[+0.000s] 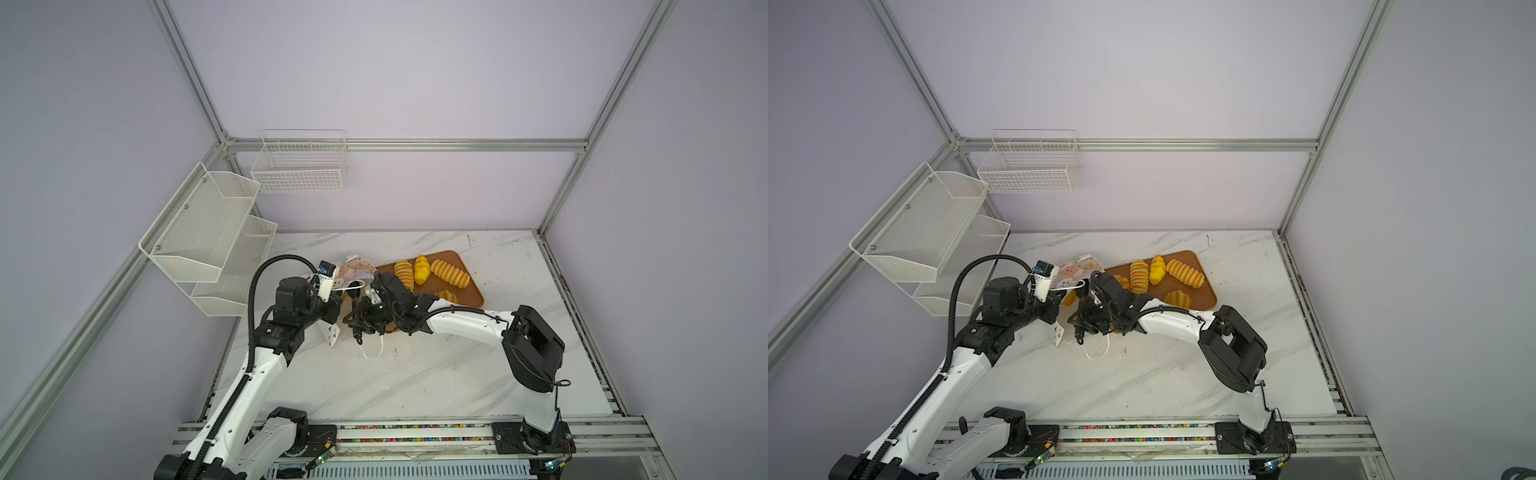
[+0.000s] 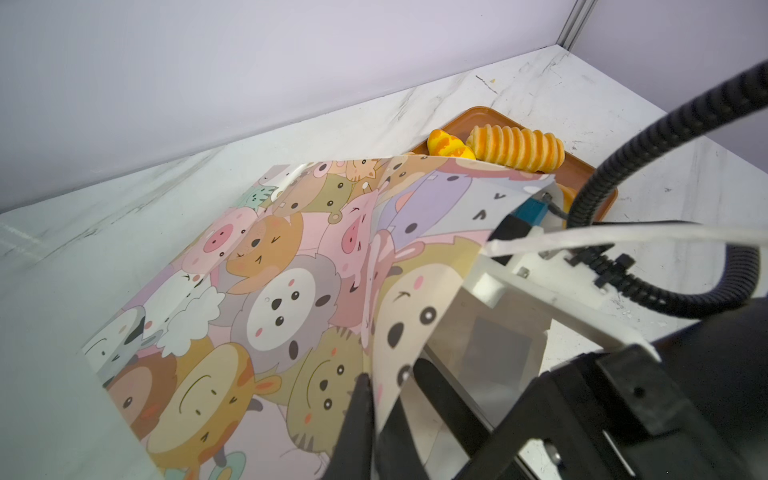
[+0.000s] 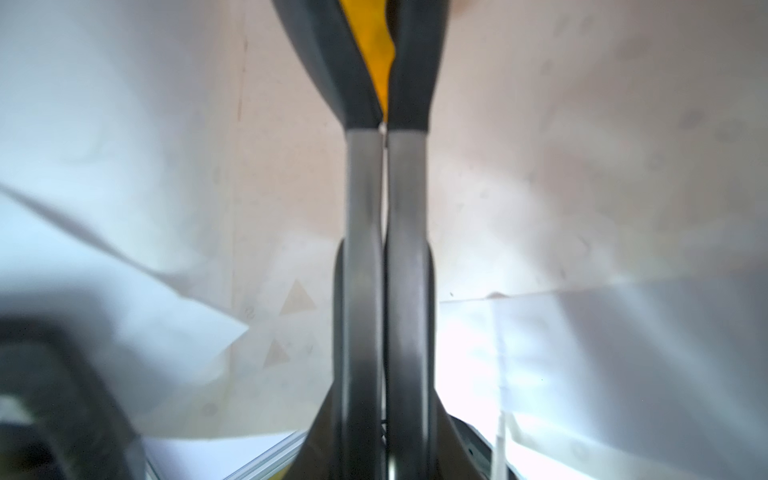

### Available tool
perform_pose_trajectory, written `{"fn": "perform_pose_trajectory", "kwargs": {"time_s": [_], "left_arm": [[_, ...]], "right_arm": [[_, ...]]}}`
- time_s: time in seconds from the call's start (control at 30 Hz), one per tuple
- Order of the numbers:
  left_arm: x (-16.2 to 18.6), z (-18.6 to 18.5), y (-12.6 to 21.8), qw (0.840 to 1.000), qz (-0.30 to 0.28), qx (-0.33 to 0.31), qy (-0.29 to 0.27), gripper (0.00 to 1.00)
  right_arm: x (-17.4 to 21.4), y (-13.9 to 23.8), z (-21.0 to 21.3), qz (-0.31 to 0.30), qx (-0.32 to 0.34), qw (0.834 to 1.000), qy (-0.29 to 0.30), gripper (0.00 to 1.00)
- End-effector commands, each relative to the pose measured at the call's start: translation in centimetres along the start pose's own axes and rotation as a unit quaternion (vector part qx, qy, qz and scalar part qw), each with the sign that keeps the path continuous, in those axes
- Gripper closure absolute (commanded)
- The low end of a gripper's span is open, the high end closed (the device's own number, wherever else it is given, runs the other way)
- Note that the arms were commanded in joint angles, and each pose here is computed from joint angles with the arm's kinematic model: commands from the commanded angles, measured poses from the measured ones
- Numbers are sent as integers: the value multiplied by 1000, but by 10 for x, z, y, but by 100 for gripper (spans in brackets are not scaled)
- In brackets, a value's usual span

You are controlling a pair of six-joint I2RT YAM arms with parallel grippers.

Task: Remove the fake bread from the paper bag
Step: 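Close the tongs on the yellow bread inside the bag with the right gripper, then lift the gripped yellow bread up out of the bag with the right gripper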

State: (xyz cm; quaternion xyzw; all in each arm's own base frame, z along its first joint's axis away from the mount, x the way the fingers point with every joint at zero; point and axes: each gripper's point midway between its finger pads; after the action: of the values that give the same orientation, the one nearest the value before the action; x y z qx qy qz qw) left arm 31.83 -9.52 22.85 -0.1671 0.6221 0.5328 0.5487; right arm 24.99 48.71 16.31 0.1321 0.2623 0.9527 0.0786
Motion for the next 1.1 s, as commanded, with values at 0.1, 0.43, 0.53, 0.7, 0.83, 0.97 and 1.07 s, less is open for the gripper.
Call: {"fn": "perform_pose_trajectory", "kwargs": {"time_s": [0.1, 0.43, 0.53, 0.7, 0.83, 0.97, 1.07], "left_arm": [[-11, 9, 4, 1000, -13, -23, 6, 100], [-21, 32, 2, 996, -2, -74, 50, 100], [-20, 39, 0, 994, 9, -89, 61, 100], [-26, 41, -4, 994, 7, -86, 71, 100], [-30, 44, -4, 993, 6, -92, 73, 100], [-30, 51, -3, 991, 14, -108, 73, 100], [-32, 54, -3, 991, 23, -113, 74, 100]], "right_arm": [[1, 30, 8, -30, 2, 999, 35, 100], [14, 57, 1, -32, 16, 998, 58, 100], [16, 60, 2, -30, 17, 997, 65, 100], [23, 59, 8, -13, 19, 996, 88, 100], [29, 59, 13, -4, 25, 994, 110, 100], [32, 69, 23, -10, 12, 993, 120, 100], [39, 78, 28, -5, -3, 992, 127, 100]]}}
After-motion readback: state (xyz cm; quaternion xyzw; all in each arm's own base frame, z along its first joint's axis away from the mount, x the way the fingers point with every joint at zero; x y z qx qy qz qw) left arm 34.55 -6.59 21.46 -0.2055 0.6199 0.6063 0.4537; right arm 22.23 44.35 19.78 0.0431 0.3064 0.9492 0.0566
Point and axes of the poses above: each gripper's point midway between its finger pads, its own y axis back along the fingers, its own z axis along the line the jaws close on, x = y × z, and after that the axes turned 12 degrees about -y, right-handed
